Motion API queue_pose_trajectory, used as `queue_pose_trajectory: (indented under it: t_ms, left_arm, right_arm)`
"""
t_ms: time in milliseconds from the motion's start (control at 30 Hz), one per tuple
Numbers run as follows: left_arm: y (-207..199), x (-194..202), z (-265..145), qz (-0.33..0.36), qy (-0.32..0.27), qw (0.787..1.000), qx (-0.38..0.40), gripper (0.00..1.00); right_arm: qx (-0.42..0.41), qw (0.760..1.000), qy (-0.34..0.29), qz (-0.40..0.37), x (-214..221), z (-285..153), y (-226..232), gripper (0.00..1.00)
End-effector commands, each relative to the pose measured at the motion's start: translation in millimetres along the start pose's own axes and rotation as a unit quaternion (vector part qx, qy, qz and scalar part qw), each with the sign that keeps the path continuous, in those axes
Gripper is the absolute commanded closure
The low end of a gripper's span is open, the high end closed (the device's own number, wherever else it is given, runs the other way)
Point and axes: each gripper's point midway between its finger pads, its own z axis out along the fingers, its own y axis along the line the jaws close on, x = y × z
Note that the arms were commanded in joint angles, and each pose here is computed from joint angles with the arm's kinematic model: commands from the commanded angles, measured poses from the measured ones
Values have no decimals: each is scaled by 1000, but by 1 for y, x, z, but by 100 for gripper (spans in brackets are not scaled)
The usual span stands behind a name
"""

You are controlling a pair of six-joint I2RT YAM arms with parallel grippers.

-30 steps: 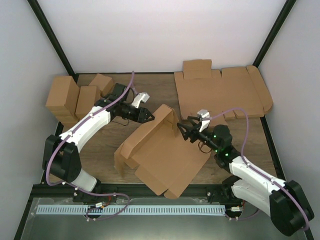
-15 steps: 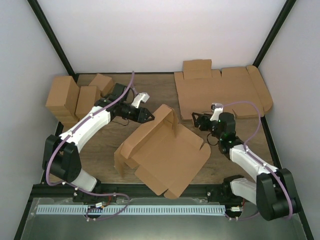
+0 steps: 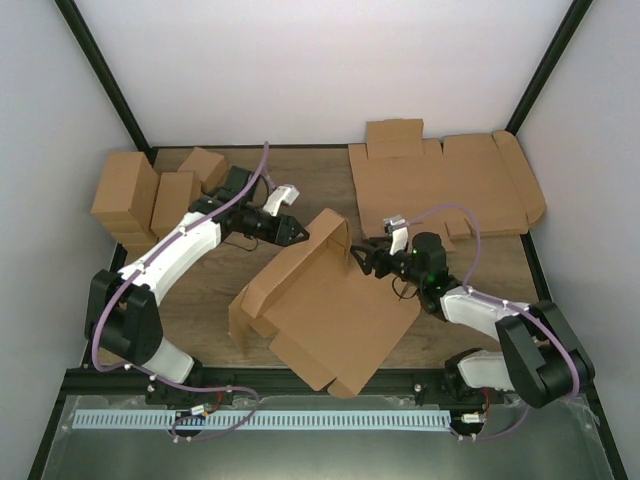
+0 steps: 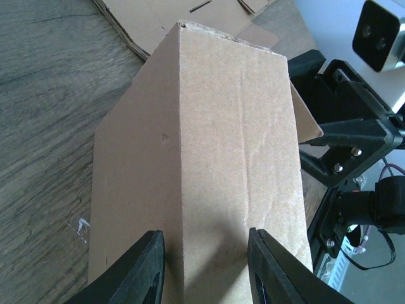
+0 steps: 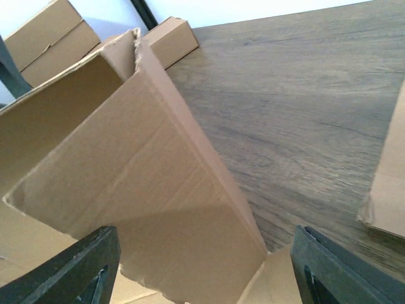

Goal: Fold the paper box

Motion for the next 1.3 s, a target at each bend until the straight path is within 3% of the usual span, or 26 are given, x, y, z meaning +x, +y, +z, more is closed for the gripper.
queue_pose_trajectory:
  t_ms: [0, 667, 1033, 1267]
  left_arm:
    - [-6, -1, 3, 13, 7, 1000, 14, 62]
    - [-6, 4, 10, 18, 24, 999, 30, 62]
    - [-7, 3, 11, 19, 26, 999, 31, 62]
    - [-8, -1, 10, 20, 22, 999, 29, 62]
  right_arm:
    - [-48, 997, -29, -57, -17, 10, 22, 23]
    - [-94, 987, -34, -124, -5, 35, 37, 19]
    - [-107, 984, -33, -137, -5, 51, 45, 36]
    - [-123, 981, -42, -146, -3, 38, 55, 34]
